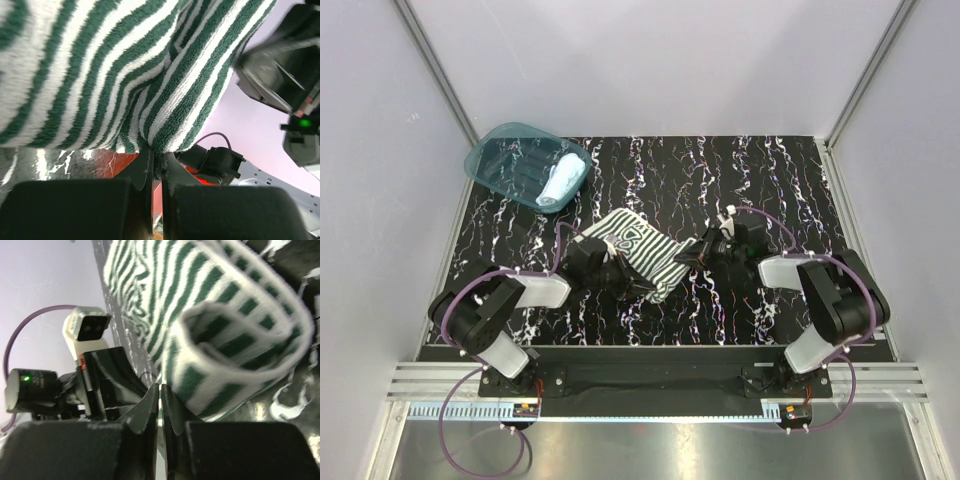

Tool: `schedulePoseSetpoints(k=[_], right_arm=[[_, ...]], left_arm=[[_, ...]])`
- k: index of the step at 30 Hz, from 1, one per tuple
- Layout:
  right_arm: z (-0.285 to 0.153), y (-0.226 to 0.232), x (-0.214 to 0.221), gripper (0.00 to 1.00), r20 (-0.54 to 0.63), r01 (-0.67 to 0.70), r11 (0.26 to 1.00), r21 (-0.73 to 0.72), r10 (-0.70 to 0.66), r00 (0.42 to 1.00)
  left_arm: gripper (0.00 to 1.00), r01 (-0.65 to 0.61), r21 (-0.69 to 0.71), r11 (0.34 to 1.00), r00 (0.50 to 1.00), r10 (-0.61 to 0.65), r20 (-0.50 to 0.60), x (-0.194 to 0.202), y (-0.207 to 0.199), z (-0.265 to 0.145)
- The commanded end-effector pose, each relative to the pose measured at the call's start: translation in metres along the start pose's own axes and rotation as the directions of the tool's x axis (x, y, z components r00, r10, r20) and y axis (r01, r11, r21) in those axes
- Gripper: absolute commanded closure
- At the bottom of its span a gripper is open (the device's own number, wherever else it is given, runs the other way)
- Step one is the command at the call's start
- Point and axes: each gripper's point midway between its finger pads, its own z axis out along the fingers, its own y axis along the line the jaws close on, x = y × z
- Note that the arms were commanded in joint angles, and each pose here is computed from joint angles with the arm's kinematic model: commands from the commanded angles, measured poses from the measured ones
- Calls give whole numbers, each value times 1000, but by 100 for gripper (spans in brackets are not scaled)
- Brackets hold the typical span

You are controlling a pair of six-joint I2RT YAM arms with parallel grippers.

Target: Roll the towels

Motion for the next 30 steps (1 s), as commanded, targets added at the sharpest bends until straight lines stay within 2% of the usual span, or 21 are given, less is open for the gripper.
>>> schedulePoseSetpoints(k=[1,8,11,18,19,20,21,22,23,26,30], right_arm=[[12,9,-9,89,10,51,996,-77,-51,999],[40,-34,-10,89,-17,-15,999,-39,15,1000],[47,-46,-12,85,-10,-22,1000,-22,22,1000],[50,-53,-16,83,-12,8,1000,28,-8,1000],[49,-49,-17,83,-7,21,999,29,-21,1000],[48,-52,-15,83,-15,15,999,49,-15,1000],[48,-52,-15,83,-17,32,998,54,-31,999],[48,-52,-16,83,-15,38,997,65,-37,999],[48,-50,-16,83,-16,47,997,66,-46,999],[49,-50,-12,83,-29,65,994,88,-63,998],[54,-47,-8,84,-39,83,992,97,-79,996]], left_arm=[[100,27,-16,1000,999,-27,-24,2,10,-4],[100,51,-70,996,998,-53,-31,6,37,-9],[100,61,-96,993,997,-65,-30,10,52,-11],[98,30,-197,980,999,-34,-19,18,86,-23],[94,10,-218,976,1000,-14,-15,17,89,-25],[79,-54,-248,967,998,55,-2,13,93,-27],[65,-70,-312,948,998,69,-13,16,101,-37],[57,-113,-330,937,993,119,-2,9,92,-39],[44,-168,-387,907,981,191,22,1,98,-45],[29,-217,-456,863,962,267,49,-7,94,-65],[28,-303,-540,785,917,394,59,-12,79,-90]])
